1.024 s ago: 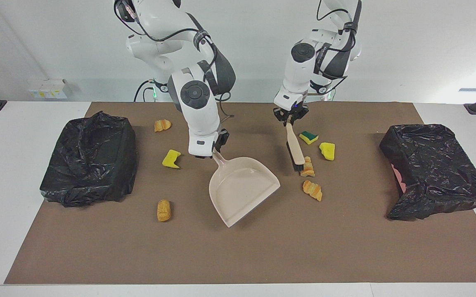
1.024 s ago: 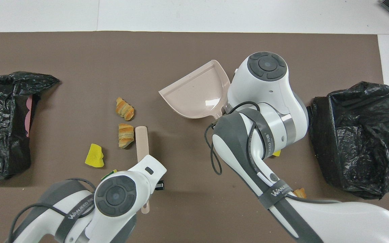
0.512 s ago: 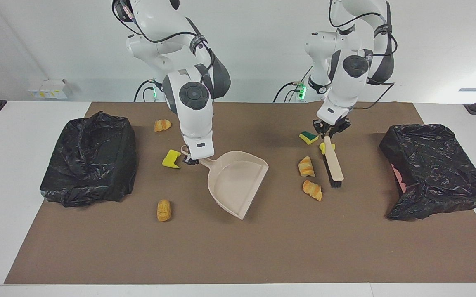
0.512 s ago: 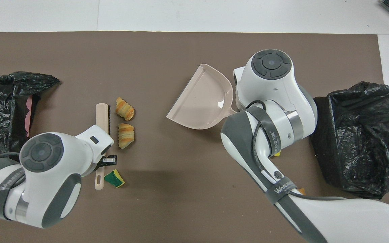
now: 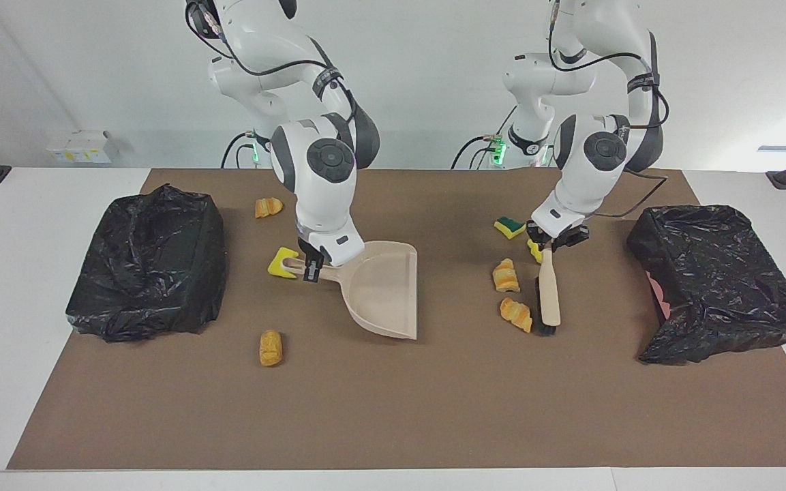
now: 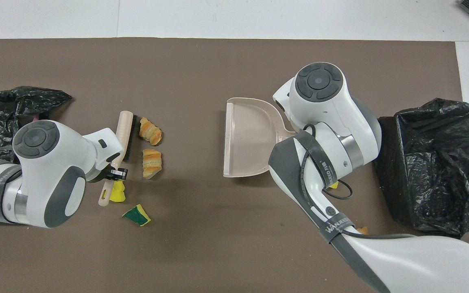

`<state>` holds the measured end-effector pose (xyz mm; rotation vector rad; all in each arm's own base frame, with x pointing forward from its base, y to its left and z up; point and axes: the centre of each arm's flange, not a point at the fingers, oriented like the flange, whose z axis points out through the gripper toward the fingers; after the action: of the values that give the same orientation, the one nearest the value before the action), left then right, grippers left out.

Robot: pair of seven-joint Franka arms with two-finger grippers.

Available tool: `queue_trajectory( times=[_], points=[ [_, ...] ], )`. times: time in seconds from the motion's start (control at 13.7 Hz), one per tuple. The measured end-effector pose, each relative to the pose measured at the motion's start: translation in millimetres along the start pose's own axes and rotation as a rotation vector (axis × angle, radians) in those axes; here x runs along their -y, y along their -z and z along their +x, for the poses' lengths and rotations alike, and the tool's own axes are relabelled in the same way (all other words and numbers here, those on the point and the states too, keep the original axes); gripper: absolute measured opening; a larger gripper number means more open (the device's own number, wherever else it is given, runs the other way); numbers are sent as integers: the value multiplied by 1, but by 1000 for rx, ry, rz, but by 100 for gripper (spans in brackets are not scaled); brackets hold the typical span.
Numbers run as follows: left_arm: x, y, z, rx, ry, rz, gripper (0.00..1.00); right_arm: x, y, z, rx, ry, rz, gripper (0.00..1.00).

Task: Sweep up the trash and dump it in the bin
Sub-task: 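Sweep the sponges and bread chunks with the brush toward the dustpan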

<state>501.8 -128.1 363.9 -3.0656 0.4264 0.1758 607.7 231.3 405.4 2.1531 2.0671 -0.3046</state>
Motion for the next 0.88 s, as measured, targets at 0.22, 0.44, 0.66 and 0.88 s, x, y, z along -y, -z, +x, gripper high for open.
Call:
queue_trajectory(
  times=[0.22, 0.44, 0.66, 0.88],
  points=[
    [-38, -2, -5, 12, -99, 10, 26, 4, -9, 22, 29, 95, -14, 31],
    [-84, -1, -17, 37, -213, 26, 26, 5, -20, 35, 48, 148, -16, 31],
    [-110, 5, -28, 61, -278, 39, 26, 4, -26, 41, 44, 157, -20, 31],
    [-100, 9, -28, 61, -168, 40, 26, 4, -31, 42, 45, 159, -15, 31]
  ],
)
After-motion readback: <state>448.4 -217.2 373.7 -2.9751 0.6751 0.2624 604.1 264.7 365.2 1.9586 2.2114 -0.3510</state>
